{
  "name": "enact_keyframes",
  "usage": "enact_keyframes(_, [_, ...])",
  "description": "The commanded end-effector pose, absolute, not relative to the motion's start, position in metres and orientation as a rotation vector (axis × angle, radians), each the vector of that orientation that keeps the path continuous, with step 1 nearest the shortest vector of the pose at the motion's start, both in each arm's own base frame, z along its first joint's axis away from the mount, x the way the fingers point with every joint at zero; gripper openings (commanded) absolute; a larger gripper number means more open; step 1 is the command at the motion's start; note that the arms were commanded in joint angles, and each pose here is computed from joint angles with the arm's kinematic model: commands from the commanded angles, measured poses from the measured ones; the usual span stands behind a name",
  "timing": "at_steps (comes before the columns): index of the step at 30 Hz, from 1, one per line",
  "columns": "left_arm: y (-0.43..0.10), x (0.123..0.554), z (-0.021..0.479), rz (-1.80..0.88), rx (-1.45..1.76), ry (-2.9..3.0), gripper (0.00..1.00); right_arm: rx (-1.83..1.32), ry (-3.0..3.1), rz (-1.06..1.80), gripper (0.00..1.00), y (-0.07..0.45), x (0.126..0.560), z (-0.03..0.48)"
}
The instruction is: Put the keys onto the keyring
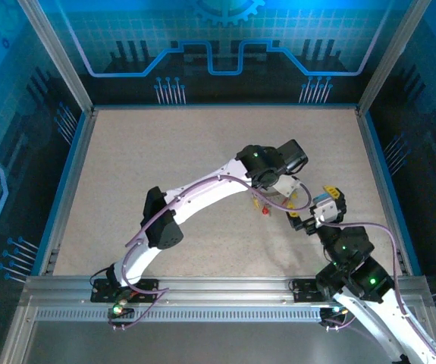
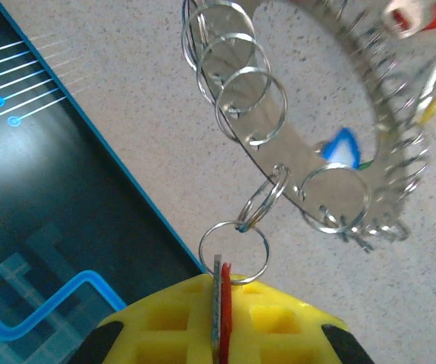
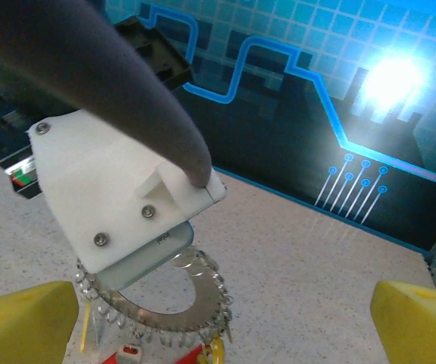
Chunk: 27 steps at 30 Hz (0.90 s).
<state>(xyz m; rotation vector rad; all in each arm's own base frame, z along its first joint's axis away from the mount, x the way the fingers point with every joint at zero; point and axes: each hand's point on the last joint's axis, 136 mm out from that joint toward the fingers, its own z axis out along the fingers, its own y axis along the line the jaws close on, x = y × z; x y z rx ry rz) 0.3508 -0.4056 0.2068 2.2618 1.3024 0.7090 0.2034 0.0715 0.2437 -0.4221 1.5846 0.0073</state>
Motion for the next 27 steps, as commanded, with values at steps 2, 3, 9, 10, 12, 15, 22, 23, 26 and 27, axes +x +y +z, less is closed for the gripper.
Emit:
enact_keyframes(2, [-0.390,0.357,0.201,0.592,2.225,1.439,0.00,-0.382,1.608,-0.032,1.00,0.064,0.208,0.237])
enact_keyframes(3, [-0.385,0.359,0.196,0.581,2.231,1.461,0.00,-0.387,1.610,-0.029,1.00,0.064,0.208,0.237])
enact_keyframes(9, [-0.346,0.375,0.161,0.533,2.253,1.596,0.00,-0.426,1.613,-0.019,1.00,0.072,0.211,0.234])
enact_keyframes(10, [-0.340,0.377,0.157,0.531,2.251,1.618,0.00,-0.430,1.616,-0.016,1.00,0.073,0.212,0.232])
enact_keyframes(12, [-0.329,0.382,0.153,0.516,2.234,1.655,0.00,-0.440,1.620,-0.012,1.00,0.076,0.214,0.229])
enact_keyframes(15, [-0.313,0.391,0.150,0.490,2.197,1.715,0.00,-0.465,1.631,-0.004,1.00,0.080,0.216,0.225])
enact_keyframes(22, [-0.278,0.412,0.131,0.448,2.130,1.835,0.00,-0.495,1.634,0.009,1.00,0.086,0.218,0.225])
enact_keyframes(23, [-0.273,0.413,0.127,0.439,2.121,1.855,0.00,-0.496,1.634,0.011,1.00,0.086,0.218,0.225])
enact_keyframes(26, [-0.254,0.413,0.112,0.411,2.105,1.929,0.00,-0.497,1.636,0.015,1.00,0.086,0.219,0.225])
enact_keyframes(27, [-0.246,0.412,0.107,0.404,2.098,1.956,0.00,-0.497,1.637,0.014,1.00,0.086,0.219,0.224])
